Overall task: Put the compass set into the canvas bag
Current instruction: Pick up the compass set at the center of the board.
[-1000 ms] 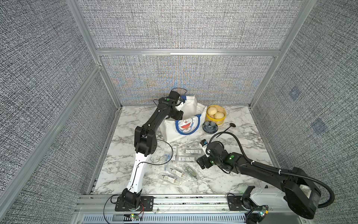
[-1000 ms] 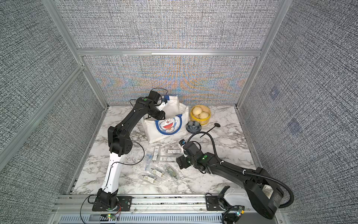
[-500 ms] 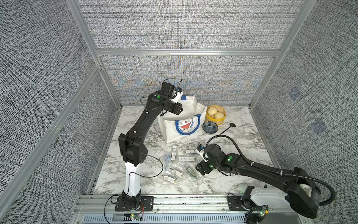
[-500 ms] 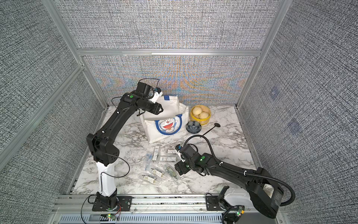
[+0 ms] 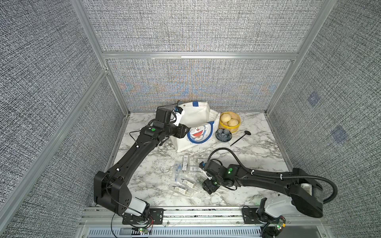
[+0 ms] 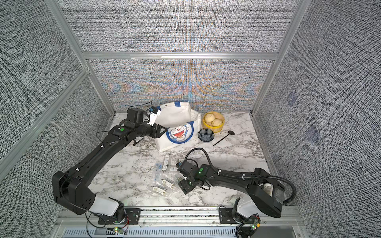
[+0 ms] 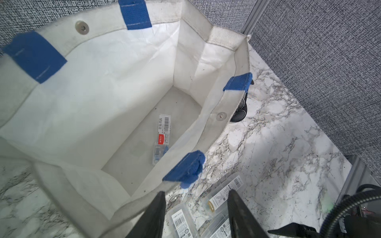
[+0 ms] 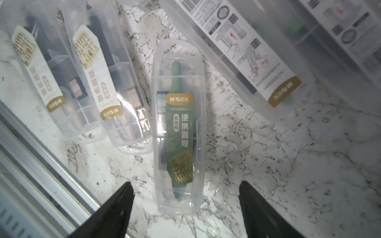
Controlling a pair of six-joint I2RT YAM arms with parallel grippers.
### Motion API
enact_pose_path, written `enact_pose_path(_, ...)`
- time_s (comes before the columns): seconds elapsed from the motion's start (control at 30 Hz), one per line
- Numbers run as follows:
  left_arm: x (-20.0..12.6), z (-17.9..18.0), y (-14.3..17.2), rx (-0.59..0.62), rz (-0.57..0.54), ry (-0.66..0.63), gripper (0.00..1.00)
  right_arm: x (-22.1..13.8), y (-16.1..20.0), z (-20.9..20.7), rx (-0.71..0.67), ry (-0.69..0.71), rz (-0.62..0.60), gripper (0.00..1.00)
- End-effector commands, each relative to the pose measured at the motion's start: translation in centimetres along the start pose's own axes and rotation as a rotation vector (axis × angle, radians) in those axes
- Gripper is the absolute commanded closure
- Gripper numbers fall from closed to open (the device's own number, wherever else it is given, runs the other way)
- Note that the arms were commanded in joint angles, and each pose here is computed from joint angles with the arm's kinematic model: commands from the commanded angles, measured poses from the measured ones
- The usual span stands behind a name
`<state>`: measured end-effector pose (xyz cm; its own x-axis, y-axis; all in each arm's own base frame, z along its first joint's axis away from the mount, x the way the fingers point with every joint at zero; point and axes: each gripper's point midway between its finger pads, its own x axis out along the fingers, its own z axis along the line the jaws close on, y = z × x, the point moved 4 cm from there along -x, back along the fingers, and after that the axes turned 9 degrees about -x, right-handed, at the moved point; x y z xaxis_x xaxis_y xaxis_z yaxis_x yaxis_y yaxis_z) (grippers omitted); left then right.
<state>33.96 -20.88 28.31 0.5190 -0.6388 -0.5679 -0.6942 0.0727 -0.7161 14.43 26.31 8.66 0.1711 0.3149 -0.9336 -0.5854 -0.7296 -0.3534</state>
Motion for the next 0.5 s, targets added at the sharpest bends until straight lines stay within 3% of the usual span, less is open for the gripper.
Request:
enact_pose_path(0.0,-0.9,-0.1,-0.8,-0.007,-0.071,-0.007,0.50,0.3,0.6,-0.3,0.004,0.061,0.067,0.22)
enact_pose_path(0.23,-2.3,0.0,-0.2,0.004,-0.092,-0.040,0.49,1.4,1.3,0.1,-0.025,0.117,0.188,0.30)
enact_pose_path(0.47,-2.6,-0.3,0.0,0.000,-0.086,-0.021,0.49,2.8,1.1,0.9,-0.045,0.124,0.229,0.35)
